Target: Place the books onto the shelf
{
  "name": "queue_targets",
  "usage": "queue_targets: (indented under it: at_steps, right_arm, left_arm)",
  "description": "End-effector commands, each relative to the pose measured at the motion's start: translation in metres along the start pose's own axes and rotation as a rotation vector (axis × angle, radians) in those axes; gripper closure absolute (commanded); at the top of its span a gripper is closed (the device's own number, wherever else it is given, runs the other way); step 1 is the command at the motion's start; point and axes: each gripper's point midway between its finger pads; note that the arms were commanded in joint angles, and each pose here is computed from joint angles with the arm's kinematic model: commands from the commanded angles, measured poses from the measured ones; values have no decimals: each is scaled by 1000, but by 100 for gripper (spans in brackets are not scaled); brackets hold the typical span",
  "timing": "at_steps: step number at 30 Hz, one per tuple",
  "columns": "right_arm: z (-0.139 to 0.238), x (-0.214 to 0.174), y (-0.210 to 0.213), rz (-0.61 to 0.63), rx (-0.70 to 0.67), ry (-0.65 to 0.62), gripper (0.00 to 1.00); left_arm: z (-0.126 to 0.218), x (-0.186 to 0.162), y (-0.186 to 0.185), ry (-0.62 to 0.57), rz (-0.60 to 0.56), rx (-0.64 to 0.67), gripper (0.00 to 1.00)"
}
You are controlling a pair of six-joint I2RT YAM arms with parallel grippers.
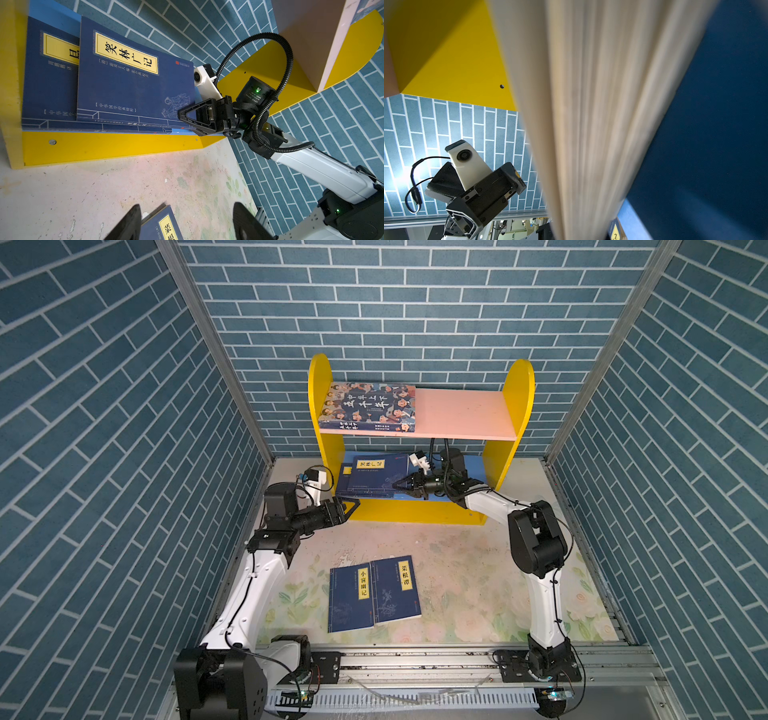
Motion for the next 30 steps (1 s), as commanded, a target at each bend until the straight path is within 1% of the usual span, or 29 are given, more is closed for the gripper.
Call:
queue_targets:
  at_steps: [1,3,5,8,9,10,16,20,25,30]
  right_arm:
    - [-10,-8,-13,39,-20,39,89]
    - [-9,-9,-17,40,-54,43,78]
    - [-9,-10,-20,41,-90,47,70]
    - [-6,-13,-32,40,-166,49,61]
    - [-5,-14,-36,38,-190,50,59]
    - [1,-7,-25,64,-204,36,58]
    - [15,-6,-43,77,-369,29,51]
    - [24,-3,-52,97,-457,13,49]
    - [33,2,-52,121,-501,-23,49]
    - [38,10,-50,131,-501,-73,49]
  left_arm:
    - [4,3,-7,-19,-30,-22,28]
    - [4,2,-7,-20,-29,-21,28]
    - [4,3,-7,-22,-33,-23,28]
    - [5,2,-8,-23,-34,-24,28]
    - [5,2,-8,-24,-34,-24,28]
    - [6,1,-8,-24,-35,-25,28]
    - [7,0,-9,-28,-42,-26,27]
    - [9,0,-9,-31,-45,-26,27]
    - [9,-1,-7,-30,-42,-21,27]
    - [9,-1,-6,-32,-40,-19,26]
Point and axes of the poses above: each gripper's point midway between its finger pads, its own z axis back along the fingers, its own y axis along the line the jaws close on, x = y × z, and after that the axes turned 14 degrees about z, right-handed
